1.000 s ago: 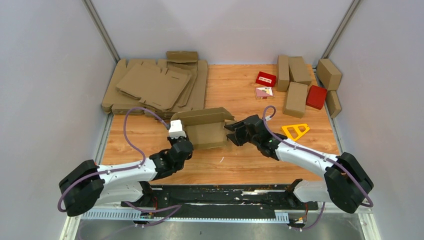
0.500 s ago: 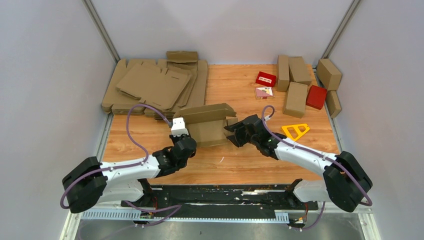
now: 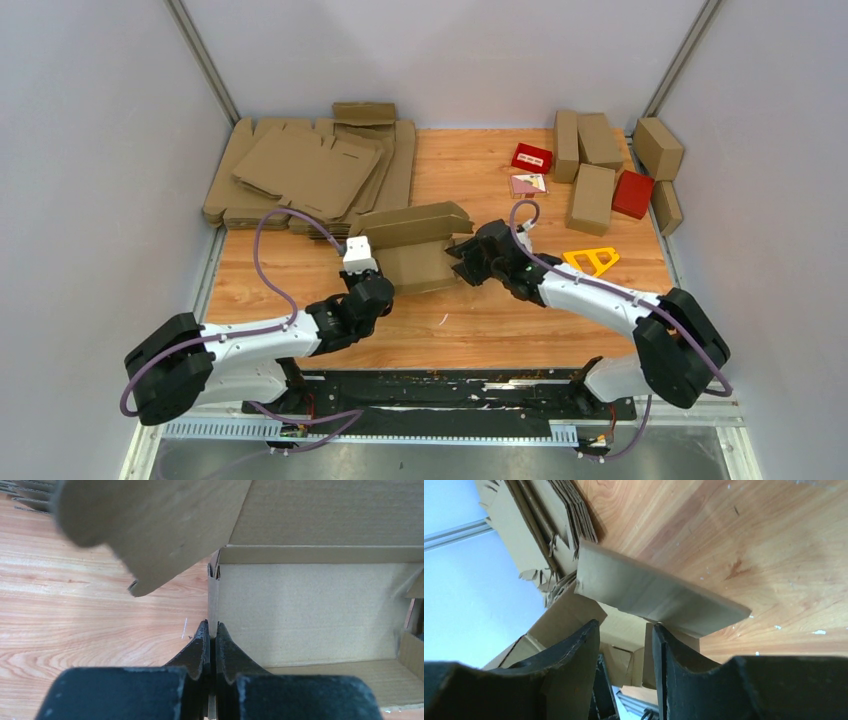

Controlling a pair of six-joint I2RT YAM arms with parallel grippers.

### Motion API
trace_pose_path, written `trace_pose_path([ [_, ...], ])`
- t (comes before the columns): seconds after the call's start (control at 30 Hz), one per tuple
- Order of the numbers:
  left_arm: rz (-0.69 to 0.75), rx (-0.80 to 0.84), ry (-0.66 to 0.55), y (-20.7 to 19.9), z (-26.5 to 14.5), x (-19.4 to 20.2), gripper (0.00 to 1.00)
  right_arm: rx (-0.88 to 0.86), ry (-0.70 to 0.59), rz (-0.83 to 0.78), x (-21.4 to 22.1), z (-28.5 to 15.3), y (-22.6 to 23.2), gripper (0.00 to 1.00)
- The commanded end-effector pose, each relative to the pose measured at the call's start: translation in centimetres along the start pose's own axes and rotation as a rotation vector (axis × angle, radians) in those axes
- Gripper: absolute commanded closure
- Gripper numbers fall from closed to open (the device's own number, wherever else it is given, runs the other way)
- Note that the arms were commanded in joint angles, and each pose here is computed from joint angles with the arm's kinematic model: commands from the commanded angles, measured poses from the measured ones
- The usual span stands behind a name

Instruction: Fold the paper box

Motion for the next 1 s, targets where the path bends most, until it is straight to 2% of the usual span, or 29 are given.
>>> trace_pose_path([
  [0.0, -0.07, 0.008, -0.053, -0.9, -0.2, -2.4, 1.0, -0.015, -0.086, -0.088, -0.9, 0.1, 2.0, 0.57],
  [0.33, -0.052, 0.013, -0.037, -1.2, -0.3, -2.6, 1.0, 0.009, -0.064, -0.285, -0.2, 2.2, 1.8, 0.57],
  [0.63, -0.028, 0.007, 0.0, -1.7, -0.2, -2.6, 1.0, -0.054, -0.068, -0.694, 0.6, 2.1, 3.1, 0.5],
  [0.8, 0.002, -0.01, 0.031, -1.7, -0.2, -2.4, 1.0, -0.017, -0.131, -0.935, -1.0, 1.1, 3.1, 0.49],
  [0.97, 0.007, -0.021, 0.053, -1.7, -0.2, -2.2, 1.0, 0.037, -0.241, -1.054, -3.6, -0.6, 2.9, 0.45],
])
Point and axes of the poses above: each gripper's point midway between its finger pads, its own z axis out along the fingers, its own y axis along the line the jaws close on, x = y × z, the point moved 2 cm from there along -z, back along the fingers, and after that the axes turned 12 degrees about z, right-handed, at the moved point
